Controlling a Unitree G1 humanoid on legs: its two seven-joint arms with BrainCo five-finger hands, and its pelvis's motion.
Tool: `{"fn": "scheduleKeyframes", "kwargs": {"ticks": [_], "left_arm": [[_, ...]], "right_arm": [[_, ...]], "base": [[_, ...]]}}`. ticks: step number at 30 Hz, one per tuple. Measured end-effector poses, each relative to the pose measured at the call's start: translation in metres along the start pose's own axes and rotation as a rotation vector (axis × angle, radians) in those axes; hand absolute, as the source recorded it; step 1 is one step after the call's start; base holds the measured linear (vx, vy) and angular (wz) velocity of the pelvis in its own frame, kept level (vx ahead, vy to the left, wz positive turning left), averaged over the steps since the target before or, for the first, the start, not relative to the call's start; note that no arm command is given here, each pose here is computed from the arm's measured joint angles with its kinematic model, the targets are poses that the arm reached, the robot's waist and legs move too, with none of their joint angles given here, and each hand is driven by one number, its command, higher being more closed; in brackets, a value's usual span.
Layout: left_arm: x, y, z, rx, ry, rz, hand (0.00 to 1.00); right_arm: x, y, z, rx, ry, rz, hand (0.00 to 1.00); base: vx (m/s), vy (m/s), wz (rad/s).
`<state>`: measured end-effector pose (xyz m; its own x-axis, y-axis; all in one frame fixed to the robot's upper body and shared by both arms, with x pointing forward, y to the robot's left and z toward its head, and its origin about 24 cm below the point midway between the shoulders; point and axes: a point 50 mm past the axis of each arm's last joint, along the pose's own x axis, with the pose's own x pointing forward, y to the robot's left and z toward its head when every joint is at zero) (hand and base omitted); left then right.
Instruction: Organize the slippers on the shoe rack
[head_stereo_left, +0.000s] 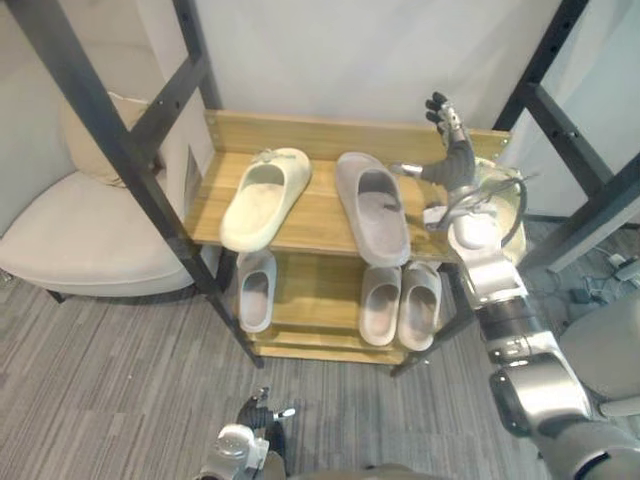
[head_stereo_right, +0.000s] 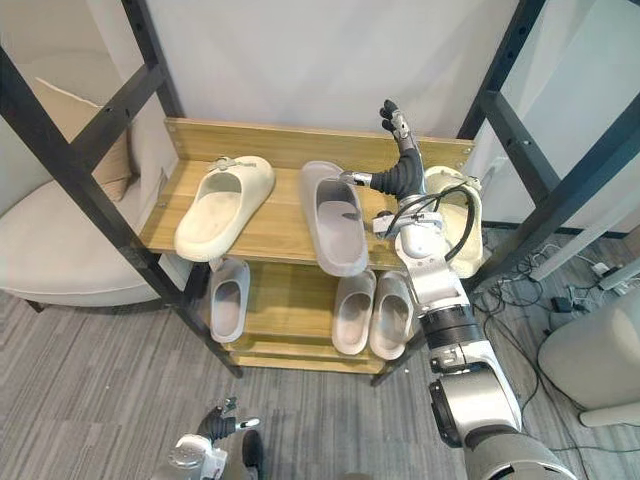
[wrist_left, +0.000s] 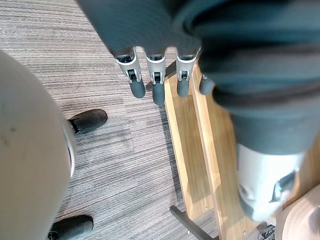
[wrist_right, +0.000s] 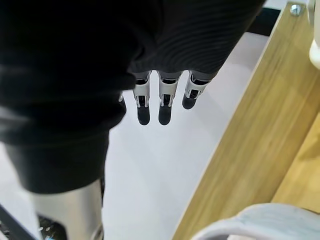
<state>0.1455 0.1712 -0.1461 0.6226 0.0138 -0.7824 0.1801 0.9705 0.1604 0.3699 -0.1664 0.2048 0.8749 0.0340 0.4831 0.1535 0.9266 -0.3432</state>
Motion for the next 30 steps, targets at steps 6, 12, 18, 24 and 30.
{"fn": "scheduleKeyframes", "kwargs": {"ticks": [6,12,18,24,30], "left_arm": [[0.000,0.005,0.004,-0.017,-0.016,0.014,0.00],[0.000,0.006,0.004,-0.021,-0.016,0.017,0.00],[0.000,0.006,0.002,-0.020,-0.010,0.018,0.00],[0.000,0.006,0.001,-0.020,-0.007,0.016,0.00],[0.000,0.007,0.001,-0.019,-0.007,0.016,0.00]], "right_arm": [[0.001,0.007,-0.010,-0.032,0.055,0.040,0.00],[0.000,0.010,-0.011,-0.059,0.060,0.065,0.00],[-0.006,0.015,-0.018,-0.050,0.082,0.094,0.00],[-0.010,0.019,-0.023,-0.053,0.099,0.119,1.00],[-0.012,0.023,-0.025,-0.059,0.110,0.163,1.00]], "base": [[0.01,0.007,0.06],[0.03,0.021,0.01],[0.01,0.001,-0.06],[-0.06,-0.020,-0.09],[-0.08,-0.007,-0.03]]}}
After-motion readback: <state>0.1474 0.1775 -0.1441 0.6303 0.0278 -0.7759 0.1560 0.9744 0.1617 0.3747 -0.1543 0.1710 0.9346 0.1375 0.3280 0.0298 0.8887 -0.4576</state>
